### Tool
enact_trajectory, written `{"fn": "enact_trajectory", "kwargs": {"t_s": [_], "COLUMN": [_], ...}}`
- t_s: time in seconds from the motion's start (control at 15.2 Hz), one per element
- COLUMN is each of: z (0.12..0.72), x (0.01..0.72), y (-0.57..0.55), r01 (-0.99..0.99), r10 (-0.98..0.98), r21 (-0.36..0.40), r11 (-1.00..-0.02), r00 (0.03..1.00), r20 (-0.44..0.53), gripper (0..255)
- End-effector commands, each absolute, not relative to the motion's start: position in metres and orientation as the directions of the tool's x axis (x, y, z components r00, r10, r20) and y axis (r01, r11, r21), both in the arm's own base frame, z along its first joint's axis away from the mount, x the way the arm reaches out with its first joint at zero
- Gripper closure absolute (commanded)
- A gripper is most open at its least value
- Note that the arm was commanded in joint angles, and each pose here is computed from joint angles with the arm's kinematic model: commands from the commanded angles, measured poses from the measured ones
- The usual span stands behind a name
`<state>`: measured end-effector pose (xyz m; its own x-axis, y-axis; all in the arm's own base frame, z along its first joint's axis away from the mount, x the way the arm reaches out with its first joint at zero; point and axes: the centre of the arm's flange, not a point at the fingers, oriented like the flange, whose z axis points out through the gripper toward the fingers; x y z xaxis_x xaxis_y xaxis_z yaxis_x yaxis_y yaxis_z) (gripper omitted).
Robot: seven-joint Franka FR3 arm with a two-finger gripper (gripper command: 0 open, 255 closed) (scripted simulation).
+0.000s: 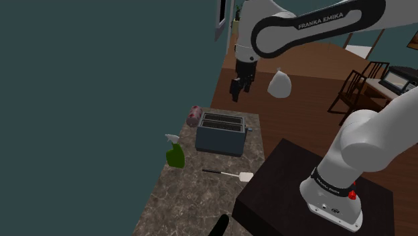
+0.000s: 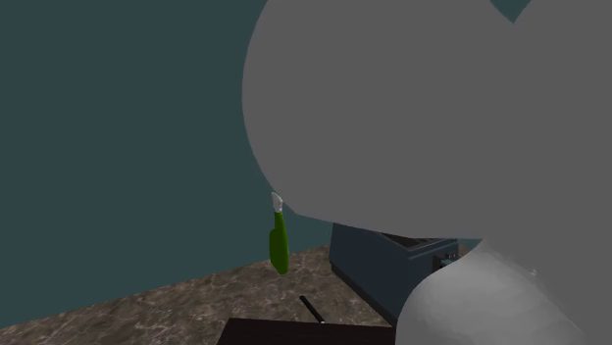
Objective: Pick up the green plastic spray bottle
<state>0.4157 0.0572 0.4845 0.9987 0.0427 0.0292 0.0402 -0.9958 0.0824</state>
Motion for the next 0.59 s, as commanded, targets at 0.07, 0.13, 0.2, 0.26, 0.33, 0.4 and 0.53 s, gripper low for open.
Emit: {"fn": "enact_trajectory", "kwargs": {"t_s": [0.07, 0.13, 0.2, 0.26, 0.33, 0.4, 0.53], "z": [0.457, 0.448, 0.440, 0.431, 0.423, 0.414, 0.397], "x": [0.442, 0.451, 0.459, 0.467, 0.475, 0.483, 0.499], "y": [0.068, 0.072, 0.077, 0.082, 0.087, 0.092, 0.102], "r01": [0.074, 0.085, 0.096, 0.107, 0.118, 0.129, 0.151], "r10": [0.077, 0.087, 0.098, 0.109, 0.120, 0.131, 0.153], "r21": [0.067, 0.062, 0.057, 0.052, 0.047, 0.042, 0.032], "r11": [-0.995, -0.994, -0.994, -0.993, -0.992, -0.991, -0.988], "r00": [0.996, 0.996, 0.995, 0.993, 0.992, 0.991, 0.987], "r20": [0.034, 0.035, 0.035, 0.036, 0.037, 0.039, 0.041], "gripper": [0, 0, 0, 0, 0, 0, 0]}}
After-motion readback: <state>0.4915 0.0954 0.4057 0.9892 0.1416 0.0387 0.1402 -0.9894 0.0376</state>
